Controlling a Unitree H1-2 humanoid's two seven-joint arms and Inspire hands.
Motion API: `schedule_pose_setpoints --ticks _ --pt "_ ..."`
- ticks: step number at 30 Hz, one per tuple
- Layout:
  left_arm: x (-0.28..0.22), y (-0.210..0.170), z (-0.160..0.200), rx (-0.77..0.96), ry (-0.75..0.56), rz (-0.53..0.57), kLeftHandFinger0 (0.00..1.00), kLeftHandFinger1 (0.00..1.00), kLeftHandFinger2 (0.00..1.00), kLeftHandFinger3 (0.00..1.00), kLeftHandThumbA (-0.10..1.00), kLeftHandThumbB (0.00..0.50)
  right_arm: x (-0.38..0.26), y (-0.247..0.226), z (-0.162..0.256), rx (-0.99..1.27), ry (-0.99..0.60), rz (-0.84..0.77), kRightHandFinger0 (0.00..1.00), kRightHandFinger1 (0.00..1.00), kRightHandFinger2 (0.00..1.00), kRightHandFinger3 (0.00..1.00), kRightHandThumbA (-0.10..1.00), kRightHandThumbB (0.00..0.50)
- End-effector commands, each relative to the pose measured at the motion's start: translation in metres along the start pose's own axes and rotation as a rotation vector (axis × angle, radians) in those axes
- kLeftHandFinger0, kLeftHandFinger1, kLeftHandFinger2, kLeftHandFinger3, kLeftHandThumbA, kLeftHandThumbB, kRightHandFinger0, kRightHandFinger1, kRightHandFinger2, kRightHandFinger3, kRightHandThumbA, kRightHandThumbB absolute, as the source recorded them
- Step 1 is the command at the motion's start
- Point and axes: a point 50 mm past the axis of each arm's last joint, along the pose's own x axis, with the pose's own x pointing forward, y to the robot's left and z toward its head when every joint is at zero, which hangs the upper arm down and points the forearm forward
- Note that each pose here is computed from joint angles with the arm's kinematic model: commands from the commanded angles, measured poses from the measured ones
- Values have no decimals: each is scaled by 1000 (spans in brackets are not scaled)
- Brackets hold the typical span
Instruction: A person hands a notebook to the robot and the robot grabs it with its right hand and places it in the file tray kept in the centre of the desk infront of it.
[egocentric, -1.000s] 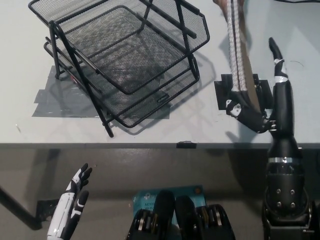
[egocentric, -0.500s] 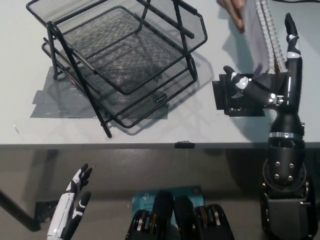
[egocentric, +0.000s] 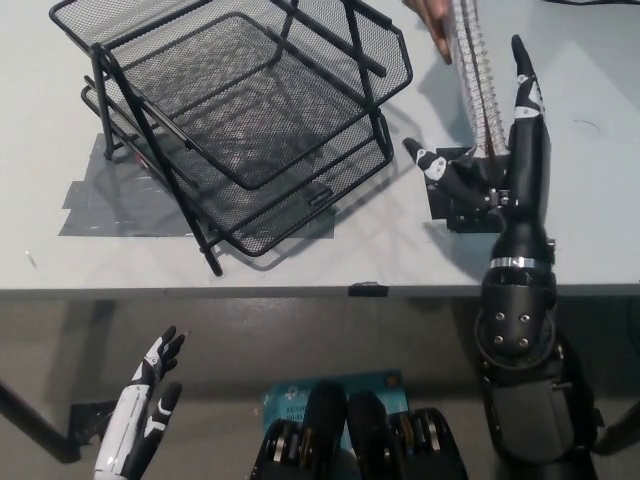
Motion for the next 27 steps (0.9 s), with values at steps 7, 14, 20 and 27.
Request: schedule_pose_setpoints --ticks 7,14,20,27 --pt "5 7 7 18 -66 10 1000 1000 1000 1000 990 345 39 -17 -2 -39 -19 -276 0 0 0 4 853 0" --pt "4 7 8 21 -61 6 1000 1000 1000 1000 995 340 39 -24 5 -17 -47 -337 0 0 0 0 862 0" --pt "5 7 8 24 -56 10 1000 1000 1000 1000 1000 355 36 -26 8 27 -75 -354 0 0 0 0 819 0" --pt "5 7 8 38 -54 3 1000 1000 1000 1000 1000 351 38 -36 10 40 -118 -398 0 0 0 0 852 14"
